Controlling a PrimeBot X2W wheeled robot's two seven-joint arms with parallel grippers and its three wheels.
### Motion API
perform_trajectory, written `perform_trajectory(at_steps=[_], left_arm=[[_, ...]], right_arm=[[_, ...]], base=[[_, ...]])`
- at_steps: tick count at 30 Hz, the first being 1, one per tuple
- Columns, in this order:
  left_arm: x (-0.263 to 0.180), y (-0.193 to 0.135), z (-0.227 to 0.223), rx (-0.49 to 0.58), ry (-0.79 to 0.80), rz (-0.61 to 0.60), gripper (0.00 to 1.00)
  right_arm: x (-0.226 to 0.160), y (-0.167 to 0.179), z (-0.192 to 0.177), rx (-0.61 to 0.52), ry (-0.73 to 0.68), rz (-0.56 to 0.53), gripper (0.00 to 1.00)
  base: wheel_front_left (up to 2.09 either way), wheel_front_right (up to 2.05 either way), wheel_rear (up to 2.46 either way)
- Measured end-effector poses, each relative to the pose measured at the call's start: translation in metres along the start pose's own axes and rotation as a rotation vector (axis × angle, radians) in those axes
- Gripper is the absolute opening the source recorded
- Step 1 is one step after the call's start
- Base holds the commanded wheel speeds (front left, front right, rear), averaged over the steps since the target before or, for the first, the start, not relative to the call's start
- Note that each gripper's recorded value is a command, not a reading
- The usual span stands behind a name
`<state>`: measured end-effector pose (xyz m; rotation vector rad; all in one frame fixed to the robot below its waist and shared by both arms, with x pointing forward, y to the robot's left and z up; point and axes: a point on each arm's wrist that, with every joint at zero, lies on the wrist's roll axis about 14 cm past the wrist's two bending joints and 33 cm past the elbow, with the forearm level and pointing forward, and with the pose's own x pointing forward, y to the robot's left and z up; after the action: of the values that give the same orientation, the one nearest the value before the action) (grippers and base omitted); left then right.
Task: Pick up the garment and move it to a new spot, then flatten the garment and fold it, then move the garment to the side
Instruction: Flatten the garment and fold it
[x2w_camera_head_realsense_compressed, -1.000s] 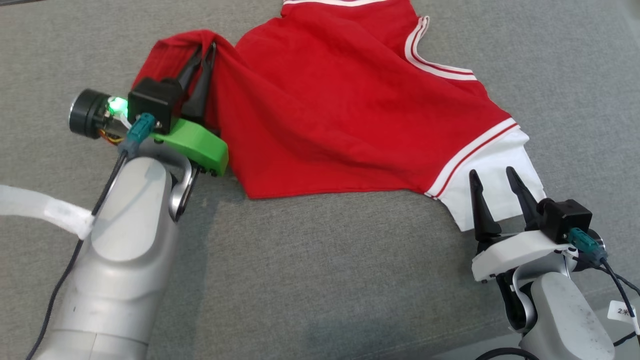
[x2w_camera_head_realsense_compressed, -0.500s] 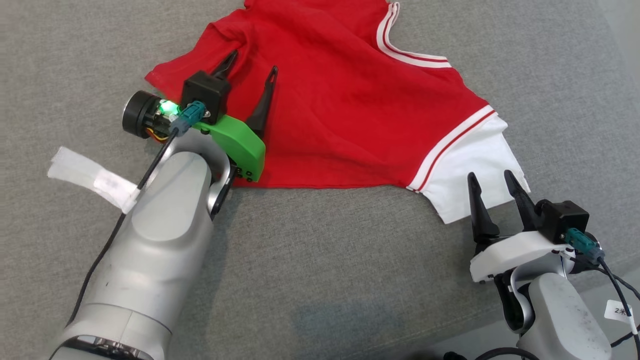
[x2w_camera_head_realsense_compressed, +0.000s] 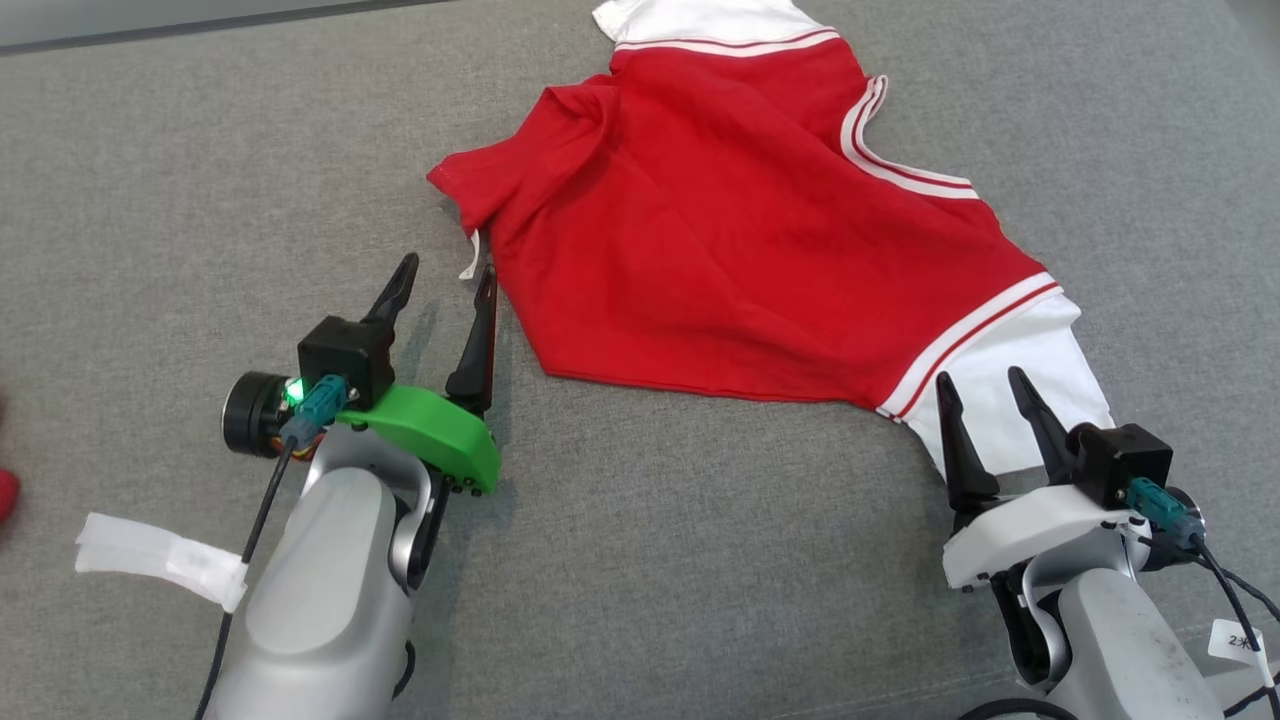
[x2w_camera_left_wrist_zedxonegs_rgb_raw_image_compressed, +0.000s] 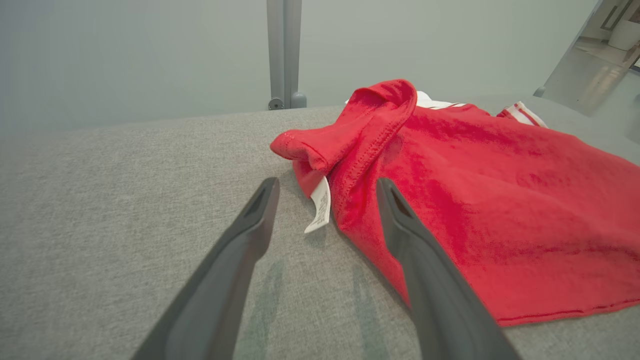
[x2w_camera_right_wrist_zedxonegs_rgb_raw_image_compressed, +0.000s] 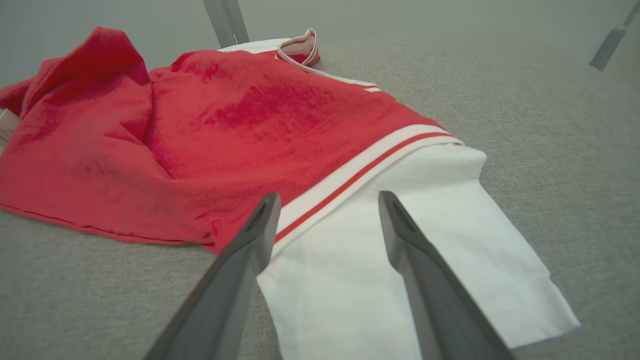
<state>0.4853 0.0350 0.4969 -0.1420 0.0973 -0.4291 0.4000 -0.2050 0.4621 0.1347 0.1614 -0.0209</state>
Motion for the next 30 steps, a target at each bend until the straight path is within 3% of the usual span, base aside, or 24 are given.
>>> perform_trajectory(at_steps=[6,12,13,14,15,18,25,26,28,30], left_arm=[[-0.021,0.008,-0.018,-0.01,0.049,0.04,1.0],[-0.024,-0.007,-0.044,-0.053,0.116,0.002,1.0],[-0.024,-0.01,-0.047,-0.072,0.124,-0.007,0.86],[-0.023,-0.014,-0.048,-0.081,0.128,-0.017,0.84],[-0.022,-0.017,-0.049,-0.089,0.129,-0.026,0.85],[-0.019,-0.028,-0.052,-0.097,0.141,-0.058,1.0],[-0.011,-0.033,-0.068,-0.117,0.201,-0.061,1.0],[-0.009,-0.035,-0.068,-0.12,0.202,-0.066,0.89],[-0.005,-0.039,-0.064,-0.113,0.192,-0.085,0.0],[0.0,-0.045,-0.058,-0.102,0.175,-0.108,0.0]], right_arm=[[-0.001,0.004,0.006,-0.004,-0.016,0.015,1.0],[-0.007,-0.009,0.002,-0.01,-0.001,-0.018,1.0],[-0.008,-0.011,0.001,-0.01,0.001,-0.023,1.0],[-0.009,-0.012,0.001,-0.011,0.002,-0.027,1.0],[-0.01,-0.013,0.001,-0.011,0.003,-0.03,1.0],[-0.012,-0.016,0.0,-0.012,0.005,-0.038,1.0],[-0.012,-0.018,-0.001,-0.015,0.008,-0.043,1.0],[-0.013,-0.018,-0.001,-0.015,0.009,-0.044,1.0],[-0.012,-0.019,-0.001,-0.015,0.009,-0.047,1.0],[-0.011,-0.02,-0.001,-0.015,0.009,-0.05,1.0]], base=[[0.0,0.0,0.0],[0.0,0.0,0.0],[0.0,0.0,0.0],[0.0,0.0,0.0],[0.0,0.0,0.0],[0.0,0.0,0.0],[0.0,0.0,0.0],[0.0,0.0,0.0],[0.0,0.0,0.0],[0.0,0.0,0.0]])
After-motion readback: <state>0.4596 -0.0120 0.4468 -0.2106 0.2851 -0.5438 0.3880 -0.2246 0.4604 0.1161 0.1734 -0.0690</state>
